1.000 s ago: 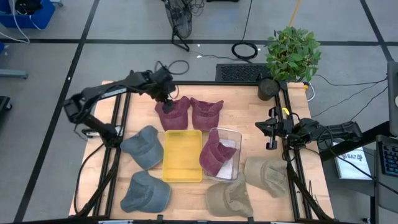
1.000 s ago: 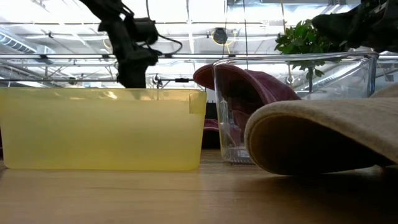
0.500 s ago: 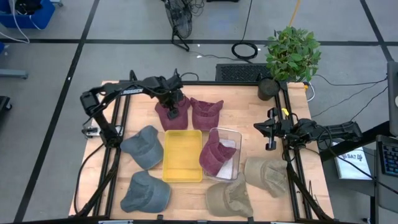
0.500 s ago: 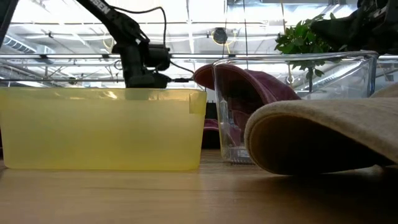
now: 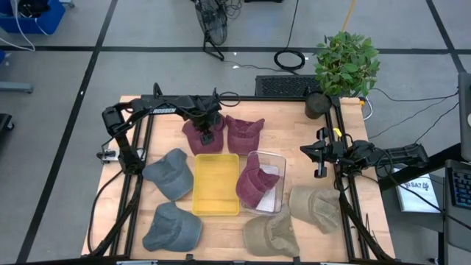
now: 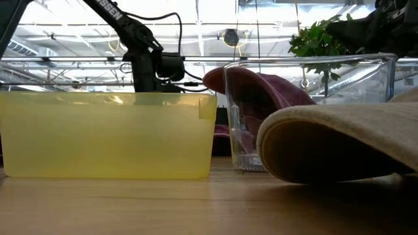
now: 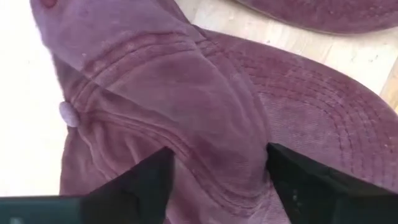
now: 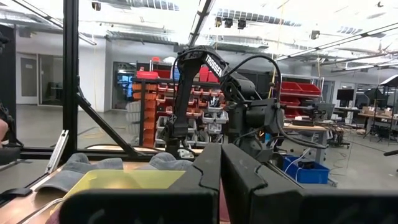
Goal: Pick & Place hat
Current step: Put the left red cap into the transparent bin
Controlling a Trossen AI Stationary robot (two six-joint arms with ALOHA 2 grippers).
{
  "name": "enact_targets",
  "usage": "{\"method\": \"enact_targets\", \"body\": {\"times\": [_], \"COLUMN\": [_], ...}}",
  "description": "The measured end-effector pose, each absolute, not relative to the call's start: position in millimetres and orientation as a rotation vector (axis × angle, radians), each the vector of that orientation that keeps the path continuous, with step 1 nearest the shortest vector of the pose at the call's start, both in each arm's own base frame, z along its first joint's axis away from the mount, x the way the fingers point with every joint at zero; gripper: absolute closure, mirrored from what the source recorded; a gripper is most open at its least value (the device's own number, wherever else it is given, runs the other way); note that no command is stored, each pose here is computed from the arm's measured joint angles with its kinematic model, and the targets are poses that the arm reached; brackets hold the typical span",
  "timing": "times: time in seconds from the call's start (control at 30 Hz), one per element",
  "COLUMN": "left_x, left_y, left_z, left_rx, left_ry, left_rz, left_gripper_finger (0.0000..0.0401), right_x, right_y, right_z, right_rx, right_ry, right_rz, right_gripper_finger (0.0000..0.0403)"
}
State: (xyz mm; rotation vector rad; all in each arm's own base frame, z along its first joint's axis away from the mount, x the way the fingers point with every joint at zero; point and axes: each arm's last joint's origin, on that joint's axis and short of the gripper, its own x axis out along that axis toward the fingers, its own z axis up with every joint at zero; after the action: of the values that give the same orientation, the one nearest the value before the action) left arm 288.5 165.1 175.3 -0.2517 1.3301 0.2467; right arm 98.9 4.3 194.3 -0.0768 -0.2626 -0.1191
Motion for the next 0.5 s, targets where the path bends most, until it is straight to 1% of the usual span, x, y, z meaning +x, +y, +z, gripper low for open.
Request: {"method": "enact_targets", "body": {"times": [0.07, 0.13, 0.27, 0.3, 0.33, 0.5], "left_x": [288, 286, 282, 280, 279, 268], "left_y": [165, 165, 166, 166, 166, 161], "left_z": [177, 180, 190, 194, 199, 229], "left_rx": [-0.228, -0.19, -0.12, -0.107, -0.096, -0.03], "left_ry": [1.332, 1.342, 1.347, 1.341, 1.332, 1.257], "left_rz": [0.241, 0.258, 0.335, 0.362, 0.392, 0.471], "left_gripper_finger": [0.0198, 0.0244, 0.036, 0.038, 0.0387, 0.0395], "right_x": [99, 99, 99, 99, 99, 99], "right_y": [4, 4, 4, 4, 4, 4], "right_z": [194, 195, 195, 195, 195, 194], "right_rx": [-0.077, -0.076, -0.076, -0.076, -0.076, -0.078], "right_ry": [-0.264, -0.266, -0.266, -0.266, -0.266, -0.263], "right_rz": [-0.119, -0.119, -0.119, -0.119, -0.119, -0.119], "right_gripper_finger": [0.0403, 0.0403, 0.0403, 0.0403, 0.0403, 0.0403]}}
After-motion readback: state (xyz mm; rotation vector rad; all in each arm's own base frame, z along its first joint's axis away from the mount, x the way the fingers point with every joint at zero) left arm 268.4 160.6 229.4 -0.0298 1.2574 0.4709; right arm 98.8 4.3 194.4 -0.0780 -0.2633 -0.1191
